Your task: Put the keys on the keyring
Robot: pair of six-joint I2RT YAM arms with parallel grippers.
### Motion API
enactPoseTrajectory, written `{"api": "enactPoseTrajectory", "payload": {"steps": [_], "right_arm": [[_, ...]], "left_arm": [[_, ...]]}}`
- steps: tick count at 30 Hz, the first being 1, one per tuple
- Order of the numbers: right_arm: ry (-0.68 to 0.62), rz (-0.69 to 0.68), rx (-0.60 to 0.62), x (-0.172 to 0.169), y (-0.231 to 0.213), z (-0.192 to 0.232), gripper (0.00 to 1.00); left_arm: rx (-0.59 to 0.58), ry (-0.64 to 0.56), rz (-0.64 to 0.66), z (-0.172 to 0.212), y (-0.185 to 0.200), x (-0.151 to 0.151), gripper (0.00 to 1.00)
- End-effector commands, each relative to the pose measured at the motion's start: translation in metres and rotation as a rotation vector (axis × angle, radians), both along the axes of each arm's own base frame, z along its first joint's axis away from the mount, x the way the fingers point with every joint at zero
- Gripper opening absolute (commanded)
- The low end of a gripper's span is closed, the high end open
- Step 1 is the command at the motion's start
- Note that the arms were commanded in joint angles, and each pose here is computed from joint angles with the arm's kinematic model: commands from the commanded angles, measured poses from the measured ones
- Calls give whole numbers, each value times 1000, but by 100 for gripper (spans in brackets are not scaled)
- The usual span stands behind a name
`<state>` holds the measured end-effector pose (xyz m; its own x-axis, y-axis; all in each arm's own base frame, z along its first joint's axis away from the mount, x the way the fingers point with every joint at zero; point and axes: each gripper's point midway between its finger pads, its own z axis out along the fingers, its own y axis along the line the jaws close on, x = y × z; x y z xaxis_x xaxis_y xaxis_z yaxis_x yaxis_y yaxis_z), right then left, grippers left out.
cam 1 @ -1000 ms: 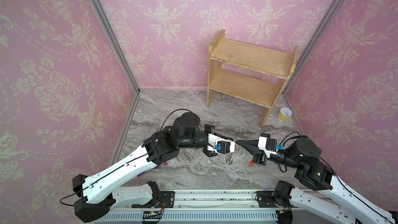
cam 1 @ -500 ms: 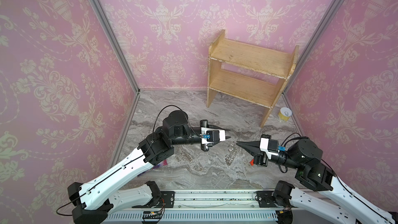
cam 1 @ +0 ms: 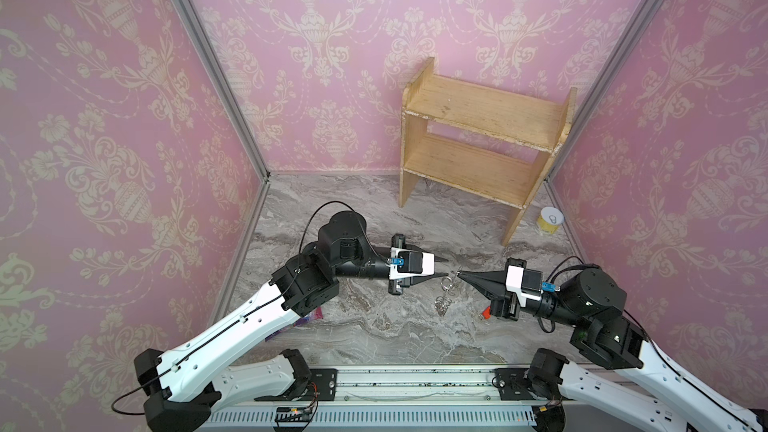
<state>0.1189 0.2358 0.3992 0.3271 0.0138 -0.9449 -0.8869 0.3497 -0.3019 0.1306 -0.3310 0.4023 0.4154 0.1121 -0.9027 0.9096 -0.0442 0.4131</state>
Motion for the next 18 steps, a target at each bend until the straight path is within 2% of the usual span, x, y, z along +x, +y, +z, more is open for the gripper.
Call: {"api": "enactPoseTrajectory", "payload": {"steps": [1,18], "right_arm": [[-40,16,58,-5,-2,16,0],[-50,13,64,-1,2,16,0]], "left_arm": [[-28,22,-23,6,-1,-1,27],[-38,61,-74,5,-7,-5,25]]}}
